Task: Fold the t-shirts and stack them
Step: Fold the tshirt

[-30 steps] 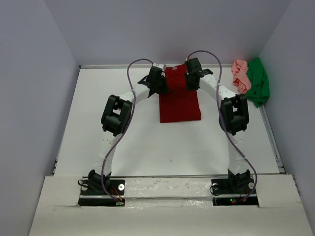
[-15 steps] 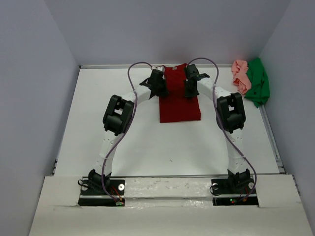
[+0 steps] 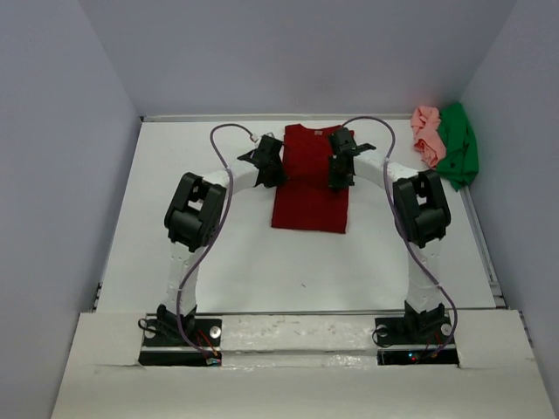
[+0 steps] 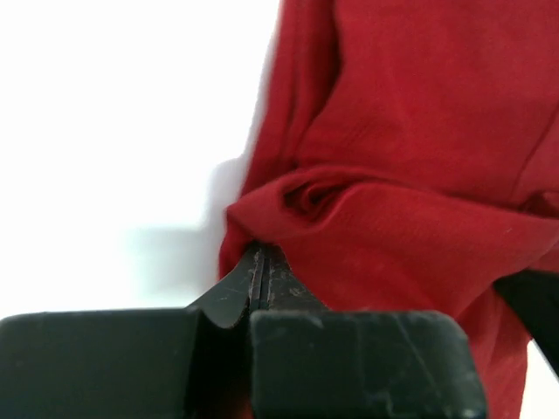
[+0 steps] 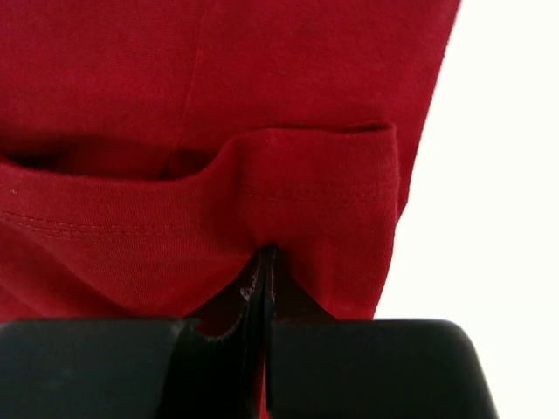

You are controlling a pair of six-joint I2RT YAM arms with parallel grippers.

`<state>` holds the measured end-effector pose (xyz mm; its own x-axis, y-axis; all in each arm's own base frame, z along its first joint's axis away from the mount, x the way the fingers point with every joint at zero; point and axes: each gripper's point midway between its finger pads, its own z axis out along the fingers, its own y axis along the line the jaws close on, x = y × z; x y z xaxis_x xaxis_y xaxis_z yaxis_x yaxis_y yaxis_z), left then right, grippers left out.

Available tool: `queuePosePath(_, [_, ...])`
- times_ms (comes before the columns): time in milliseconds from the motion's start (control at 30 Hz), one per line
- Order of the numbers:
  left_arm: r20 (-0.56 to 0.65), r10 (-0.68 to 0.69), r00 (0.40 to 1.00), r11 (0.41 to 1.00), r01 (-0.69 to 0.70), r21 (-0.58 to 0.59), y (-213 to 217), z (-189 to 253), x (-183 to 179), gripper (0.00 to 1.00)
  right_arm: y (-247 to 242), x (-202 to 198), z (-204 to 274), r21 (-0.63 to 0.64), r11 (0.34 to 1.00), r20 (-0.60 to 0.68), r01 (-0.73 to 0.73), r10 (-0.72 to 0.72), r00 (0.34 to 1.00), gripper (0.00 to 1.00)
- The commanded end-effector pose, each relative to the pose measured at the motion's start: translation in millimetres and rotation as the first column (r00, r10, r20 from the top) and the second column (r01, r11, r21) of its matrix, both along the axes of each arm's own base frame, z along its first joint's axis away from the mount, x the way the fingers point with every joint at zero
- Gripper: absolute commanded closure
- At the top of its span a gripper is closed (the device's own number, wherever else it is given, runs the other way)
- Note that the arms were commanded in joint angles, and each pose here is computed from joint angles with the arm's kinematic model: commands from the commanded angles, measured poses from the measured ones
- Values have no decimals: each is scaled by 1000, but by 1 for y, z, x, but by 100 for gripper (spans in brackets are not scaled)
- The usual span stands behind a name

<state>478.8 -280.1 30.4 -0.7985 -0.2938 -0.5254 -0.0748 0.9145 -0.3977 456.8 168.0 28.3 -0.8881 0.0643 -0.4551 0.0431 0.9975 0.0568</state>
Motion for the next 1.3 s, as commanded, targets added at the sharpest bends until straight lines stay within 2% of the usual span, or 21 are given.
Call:
queuePosePath(0, [-116, 84, 990, 991, -71, 109, 42, -21, -50, 100, -11, -51, -30, -49, 999, -145, 18, -25, 989, 100])
queuePosePath(33, [-94, 91, 991, 992, -82, 95, 44, -11, -51, 100, -12, -60, -32, -57, 998, -148, 16, -24, 989, 100])
queuePosePath(167, [-118, 87, 989, 993, -76, 95, 49, -18, -86, 100, -15, -79, -35, -58, 998, -159, 19, -28, 987, 100])
queuePosePath(300, [-111, 58, 992, 994, -48, 93, 44, -18, -105, 100, -15, -98, -38, -75, 997, -168, 14, -27, 985, 100])
queuePosePath(733, [-107, -3, 994, 993, 16, 115, 25, -22, -140, 100, -17, -154, -59, -148, 989, -206, 1, -32, 978, 100])
queuePosePath(933, [-58, -21, 998, 990, 29, 138, 15, -5, -146, 100, -6, -143, -33, -120, 993, -131, 5, -21, 991, 100])
queuePosePath(1267, [42, 67, 997, 973, -74, 217, 43, 30, -145, 100, -16, -124, 15, -215, 976, 18, 37, -34, 999, 100])
